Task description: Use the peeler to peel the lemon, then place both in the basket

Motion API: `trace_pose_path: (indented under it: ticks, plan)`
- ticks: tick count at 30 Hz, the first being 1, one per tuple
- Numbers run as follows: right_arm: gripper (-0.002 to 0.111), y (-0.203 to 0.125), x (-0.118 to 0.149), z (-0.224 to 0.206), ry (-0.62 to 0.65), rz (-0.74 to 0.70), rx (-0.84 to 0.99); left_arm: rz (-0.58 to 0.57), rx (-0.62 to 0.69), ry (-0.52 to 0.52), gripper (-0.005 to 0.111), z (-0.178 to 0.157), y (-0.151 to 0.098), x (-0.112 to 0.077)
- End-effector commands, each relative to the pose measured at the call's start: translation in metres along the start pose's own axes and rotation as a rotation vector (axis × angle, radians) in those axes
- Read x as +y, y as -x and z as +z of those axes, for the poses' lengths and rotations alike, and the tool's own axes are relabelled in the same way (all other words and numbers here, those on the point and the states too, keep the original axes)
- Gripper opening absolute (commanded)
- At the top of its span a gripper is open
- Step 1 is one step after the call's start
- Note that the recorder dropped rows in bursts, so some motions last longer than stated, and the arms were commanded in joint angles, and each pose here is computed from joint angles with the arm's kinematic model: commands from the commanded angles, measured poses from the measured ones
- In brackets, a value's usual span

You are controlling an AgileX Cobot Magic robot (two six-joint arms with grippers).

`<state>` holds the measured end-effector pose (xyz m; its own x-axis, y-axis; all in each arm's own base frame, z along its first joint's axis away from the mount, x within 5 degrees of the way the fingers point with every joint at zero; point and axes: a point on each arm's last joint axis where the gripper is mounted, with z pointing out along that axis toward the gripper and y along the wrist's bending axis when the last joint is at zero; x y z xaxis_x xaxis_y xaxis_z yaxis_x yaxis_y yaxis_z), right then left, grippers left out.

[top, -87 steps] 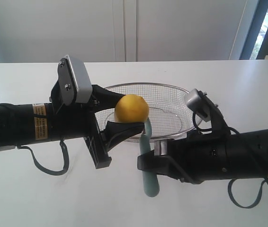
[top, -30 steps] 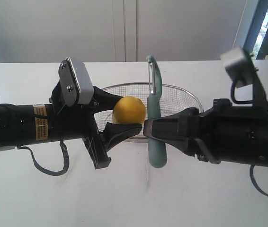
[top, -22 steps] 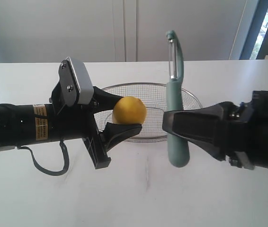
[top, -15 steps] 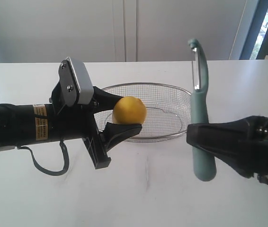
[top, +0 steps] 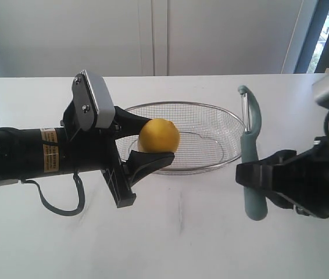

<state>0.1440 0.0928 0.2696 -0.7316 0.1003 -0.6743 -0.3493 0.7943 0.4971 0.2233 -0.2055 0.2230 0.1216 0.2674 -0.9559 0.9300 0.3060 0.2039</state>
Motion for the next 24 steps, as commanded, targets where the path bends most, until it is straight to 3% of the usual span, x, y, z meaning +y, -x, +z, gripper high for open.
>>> trace_pose_path:
  ticks: [1, 14, 24]
  plan:
    - [0.000, 0.000, -0.012, 0.020, -0.063, 0.021, 0.033, 0.001, -0.051, -0.020, 0.000, 0.000, 0.007, -0.002]
    - [0.000, -0.011, -0.039, 0.067, -0.181, 0.074, 0.187, 0.001, -0.051, -0.020, 0.000, 0.000, 0.007, -0.002]
    - [0.000, -0.019, -0.044, 0.084, -0.182, 0.194, 0.254, -0.002, -0.053, -0.018, 0.000, 0.000, 0.007, -0.002]
